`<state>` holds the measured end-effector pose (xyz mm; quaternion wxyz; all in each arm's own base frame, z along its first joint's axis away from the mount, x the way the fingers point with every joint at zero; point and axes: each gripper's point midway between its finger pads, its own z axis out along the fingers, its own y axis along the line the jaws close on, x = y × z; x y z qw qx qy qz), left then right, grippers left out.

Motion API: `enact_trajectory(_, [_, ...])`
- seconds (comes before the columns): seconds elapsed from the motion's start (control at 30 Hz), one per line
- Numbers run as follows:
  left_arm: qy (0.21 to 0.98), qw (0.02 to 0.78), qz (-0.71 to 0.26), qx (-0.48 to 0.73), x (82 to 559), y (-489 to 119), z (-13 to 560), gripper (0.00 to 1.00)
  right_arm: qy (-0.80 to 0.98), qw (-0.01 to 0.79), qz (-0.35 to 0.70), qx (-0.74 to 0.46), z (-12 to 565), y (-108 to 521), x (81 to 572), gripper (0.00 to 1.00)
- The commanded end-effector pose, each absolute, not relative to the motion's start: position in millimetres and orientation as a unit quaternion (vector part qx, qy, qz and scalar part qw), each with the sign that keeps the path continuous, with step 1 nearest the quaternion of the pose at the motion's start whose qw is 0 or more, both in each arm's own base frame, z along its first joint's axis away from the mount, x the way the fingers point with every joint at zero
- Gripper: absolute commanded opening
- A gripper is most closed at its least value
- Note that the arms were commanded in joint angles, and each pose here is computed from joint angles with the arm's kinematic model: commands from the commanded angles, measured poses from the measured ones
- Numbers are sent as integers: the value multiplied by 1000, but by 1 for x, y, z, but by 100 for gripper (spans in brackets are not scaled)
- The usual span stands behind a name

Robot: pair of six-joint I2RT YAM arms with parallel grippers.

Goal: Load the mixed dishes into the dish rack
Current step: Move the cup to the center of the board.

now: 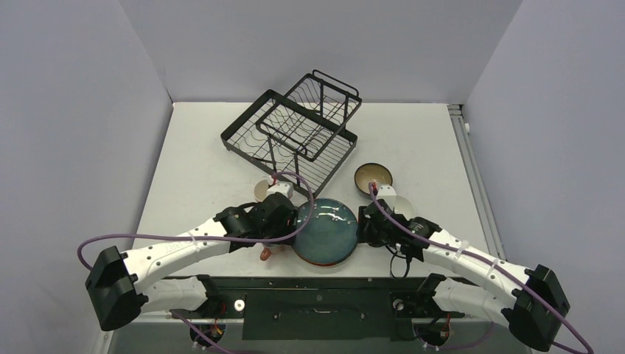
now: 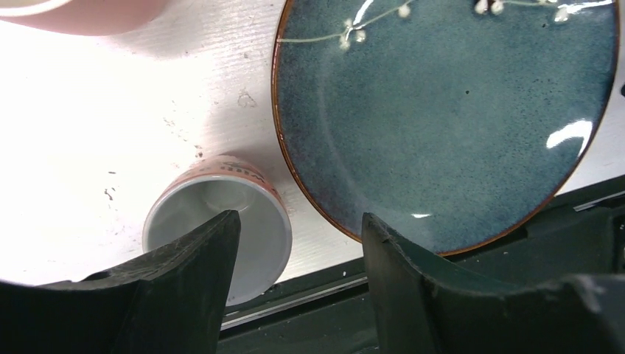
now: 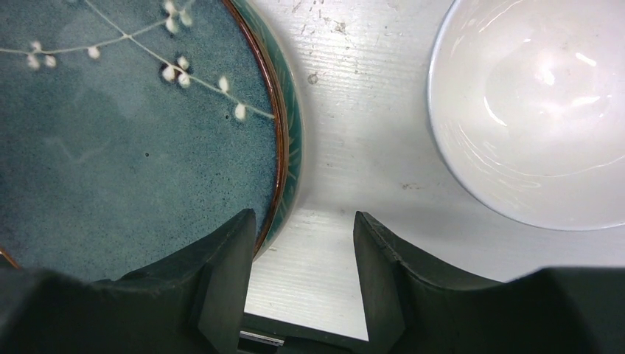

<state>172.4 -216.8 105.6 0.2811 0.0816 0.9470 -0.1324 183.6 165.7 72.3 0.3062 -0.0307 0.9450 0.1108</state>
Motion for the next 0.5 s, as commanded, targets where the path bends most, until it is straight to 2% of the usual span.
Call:
enact_trajectory(0.0, [943,299,-125,72,181,-219,110,57,939,326,110,-21,78,163,186,47])
enact_trajectory(0.33, [951,285,-90,78,182,-215,93,46,939,324,113,-15,77,162,185,48])
enact_trajectory(0.47, [954,279,-82,81,181,-214,89,38,940,323,111,-16,77,161,184,48])
